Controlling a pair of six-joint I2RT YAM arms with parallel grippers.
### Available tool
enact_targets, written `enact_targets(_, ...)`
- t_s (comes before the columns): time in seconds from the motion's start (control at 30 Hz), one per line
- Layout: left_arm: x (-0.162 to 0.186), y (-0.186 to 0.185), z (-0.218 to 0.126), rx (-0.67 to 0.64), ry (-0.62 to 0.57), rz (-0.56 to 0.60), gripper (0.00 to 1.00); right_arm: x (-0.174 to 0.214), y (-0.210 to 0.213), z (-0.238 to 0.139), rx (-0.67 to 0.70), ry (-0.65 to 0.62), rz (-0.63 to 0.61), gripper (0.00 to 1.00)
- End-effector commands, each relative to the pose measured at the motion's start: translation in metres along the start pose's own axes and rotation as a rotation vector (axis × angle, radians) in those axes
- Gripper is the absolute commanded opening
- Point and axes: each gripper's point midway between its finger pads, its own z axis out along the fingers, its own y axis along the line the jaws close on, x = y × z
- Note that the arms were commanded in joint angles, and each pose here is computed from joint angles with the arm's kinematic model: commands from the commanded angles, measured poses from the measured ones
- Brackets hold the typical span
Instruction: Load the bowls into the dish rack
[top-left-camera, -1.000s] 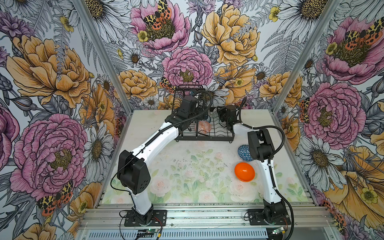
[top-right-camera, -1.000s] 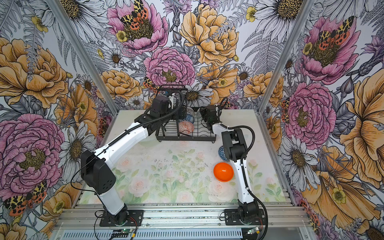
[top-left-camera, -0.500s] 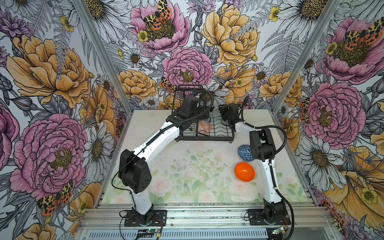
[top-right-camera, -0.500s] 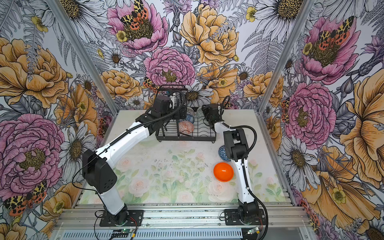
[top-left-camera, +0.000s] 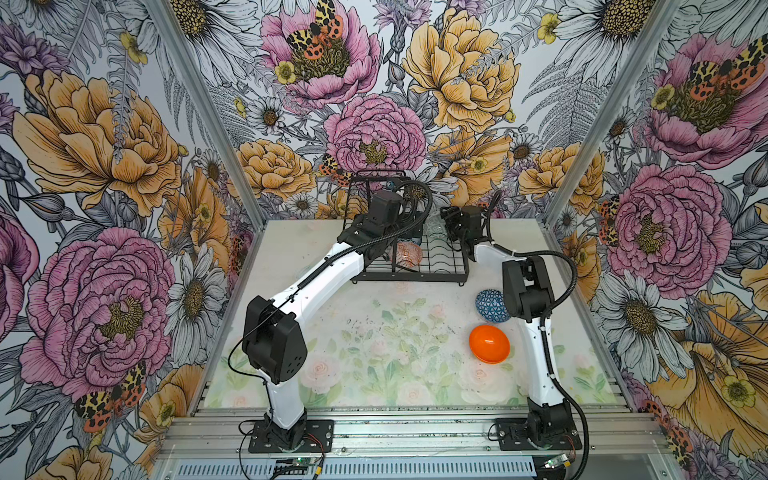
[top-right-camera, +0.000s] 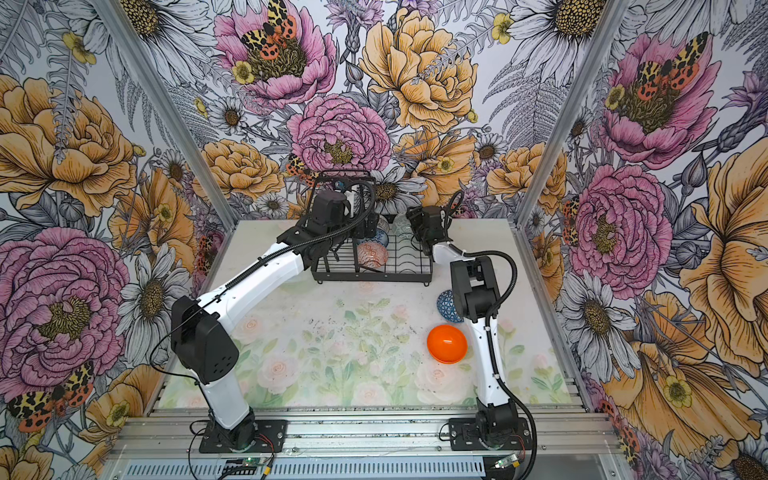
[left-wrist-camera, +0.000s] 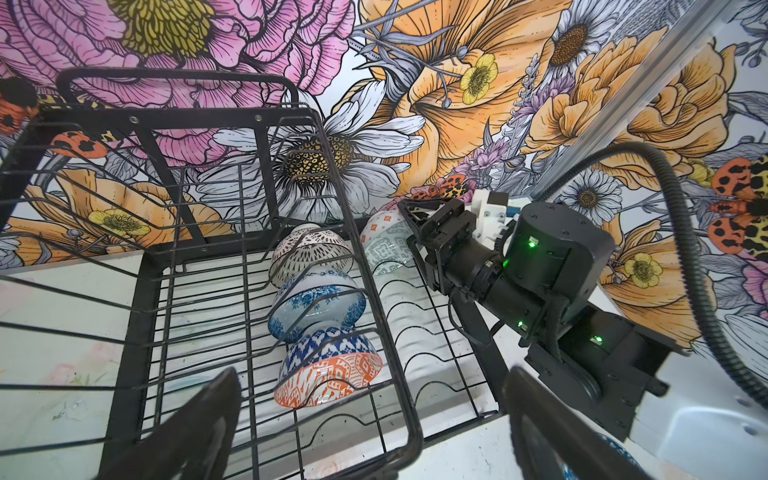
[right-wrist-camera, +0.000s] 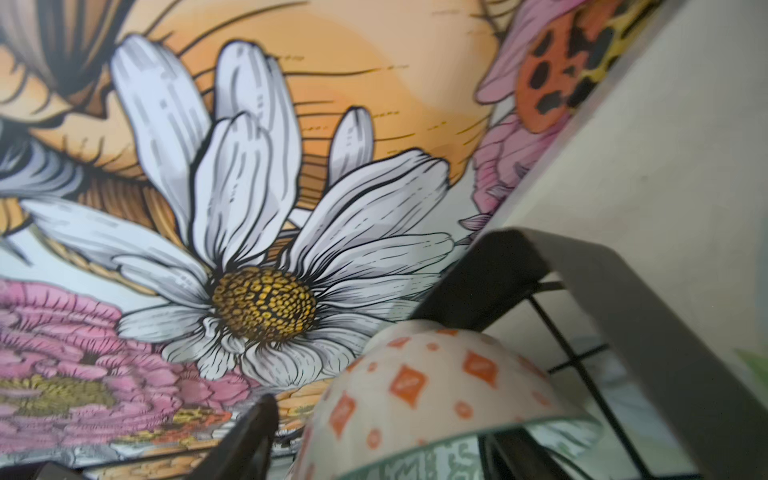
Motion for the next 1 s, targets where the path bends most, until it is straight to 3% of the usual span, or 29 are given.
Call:
enact_targets(0.0,0.034,-0.005,0.011,-0.021,0.103,0.066,0.99,-0.014,0.027,-0.015,-0.013,-0.005,-0.04,0.99)
enact_targets(0.17,0.037,-0.016,0.002,-0.049,0.09,0.195,0.99,-0.021,0.042,-0.029,-0.018,0.003,-0.057,0.99)
enact_targets(0.23,0.022,-0.022,-0.016,-0.044,0.049,0.214,0.99,-0.022,0.049,-0.036,-0.023,0.007,-0.072,0.99)
enact_targets(0.67,0.032,-0.042,-0.05,-0.053,0.029,0.277,0.99,-0.023,0.075,-0.092,-0.021,0.005,-0.136,0.99)
enact_targets(0.97,0.038,-0.052,-0.057,-0.082,0.019,0.33,0.99,-0.016,0.063,-0.149,0.087,0.033,-0.306,0.99)
